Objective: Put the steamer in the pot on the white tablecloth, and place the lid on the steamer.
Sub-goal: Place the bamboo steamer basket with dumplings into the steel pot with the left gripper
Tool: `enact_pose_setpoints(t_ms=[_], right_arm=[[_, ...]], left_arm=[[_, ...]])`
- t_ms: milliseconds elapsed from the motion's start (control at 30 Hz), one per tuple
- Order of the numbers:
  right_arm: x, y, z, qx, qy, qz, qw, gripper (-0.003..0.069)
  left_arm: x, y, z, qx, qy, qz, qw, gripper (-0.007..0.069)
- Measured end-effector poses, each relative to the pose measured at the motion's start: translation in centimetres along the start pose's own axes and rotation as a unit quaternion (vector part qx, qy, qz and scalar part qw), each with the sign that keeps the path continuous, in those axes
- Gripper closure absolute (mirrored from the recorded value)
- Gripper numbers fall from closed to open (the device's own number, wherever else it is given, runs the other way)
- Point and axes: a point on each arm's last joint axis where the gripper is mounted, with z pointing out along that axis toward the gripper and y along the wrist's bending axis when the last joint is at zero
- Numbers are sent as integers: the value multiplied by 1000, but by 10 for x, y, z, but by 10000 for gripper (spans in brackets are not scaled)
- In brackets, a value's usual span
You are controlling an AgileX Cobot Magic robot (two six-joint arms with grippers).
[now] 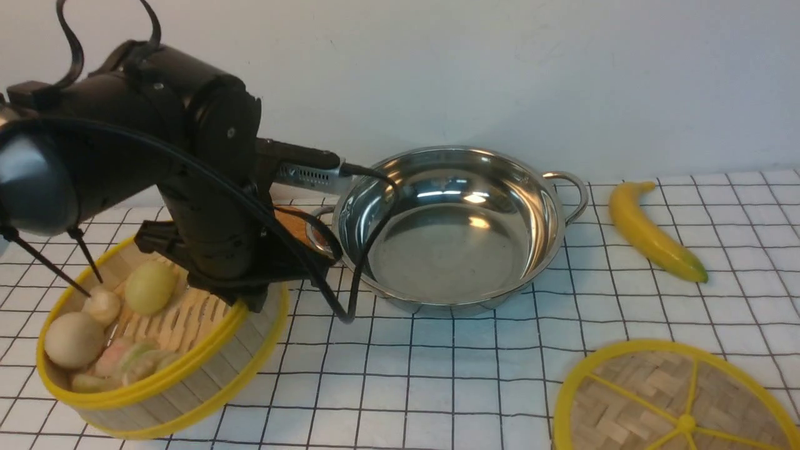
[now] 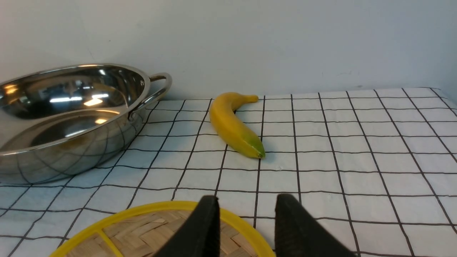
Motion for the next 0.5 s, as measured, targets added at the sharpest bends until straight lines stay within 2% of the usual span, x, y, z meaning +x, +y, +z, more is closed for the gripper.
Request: enact_pose_setpoints(t_ms=[267, 500], right_arm=[[0, 0, 0, 0, 0, 0, 1000, 419], [0, 0, 0, 0, 0, 0, 1000, 419]], left_arm=[[-10, 6, -14, -24, -31, 35, 999, 532], [-10, 6, -15, -23, -28, 76, 996, 530]])
